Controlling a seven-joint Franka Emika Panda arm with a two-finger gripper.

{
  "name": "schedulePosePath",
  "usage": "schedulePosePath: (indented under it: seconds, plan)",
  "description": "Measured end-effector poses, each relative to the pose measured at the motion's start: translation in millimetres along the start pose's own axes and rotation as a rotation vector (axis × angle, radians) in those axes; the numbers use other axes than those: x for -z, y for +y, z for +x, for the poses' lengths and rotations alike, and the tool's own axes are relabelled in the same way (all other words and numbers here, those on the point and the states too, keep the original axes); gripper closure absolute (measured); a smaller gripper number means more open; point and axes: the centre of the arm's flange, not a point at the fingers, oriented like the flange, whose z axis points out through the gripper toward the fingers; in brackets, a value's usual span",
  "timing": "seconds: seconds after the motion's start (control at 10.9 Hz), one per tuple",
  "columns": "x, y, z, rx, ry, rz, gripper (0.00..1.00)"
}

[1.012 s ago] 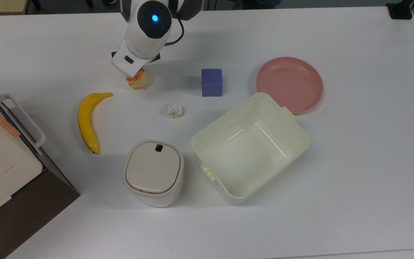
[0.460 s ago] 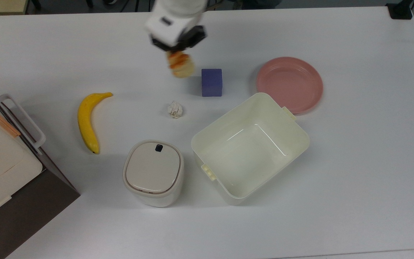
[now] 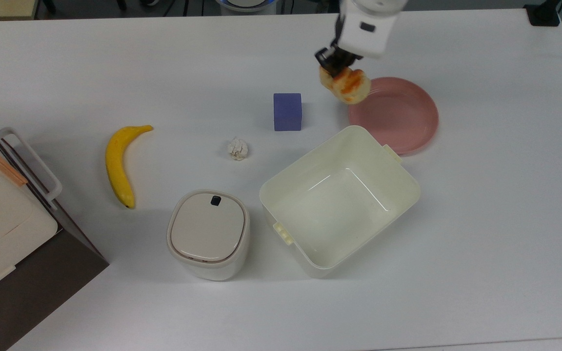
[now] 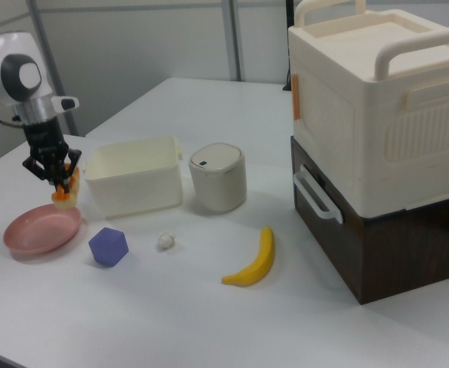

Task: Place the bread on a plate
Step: 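Lift the bread roll and carry it over the pink plate, then lower the bread roll onto the pink plate and open the gripper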

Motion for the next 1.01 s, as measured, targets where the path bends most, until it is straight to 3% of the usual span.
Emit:
schedulePosePath:
  seconds: [0.28, 0.64, 0.92, 1.01]
  plan:
    - [-52, -51, 41, 0.017, -0.025, 0.015, 0.90]
    - [-86, -130, 59, 0.005, -0.042, -0.005, 0.90]
    - [-82, -118, 62, -0.017, -0.034, -0.004, 0.82]
    - [-82, -109, 62, -0.033, -0.032, -0.006, 0.74]
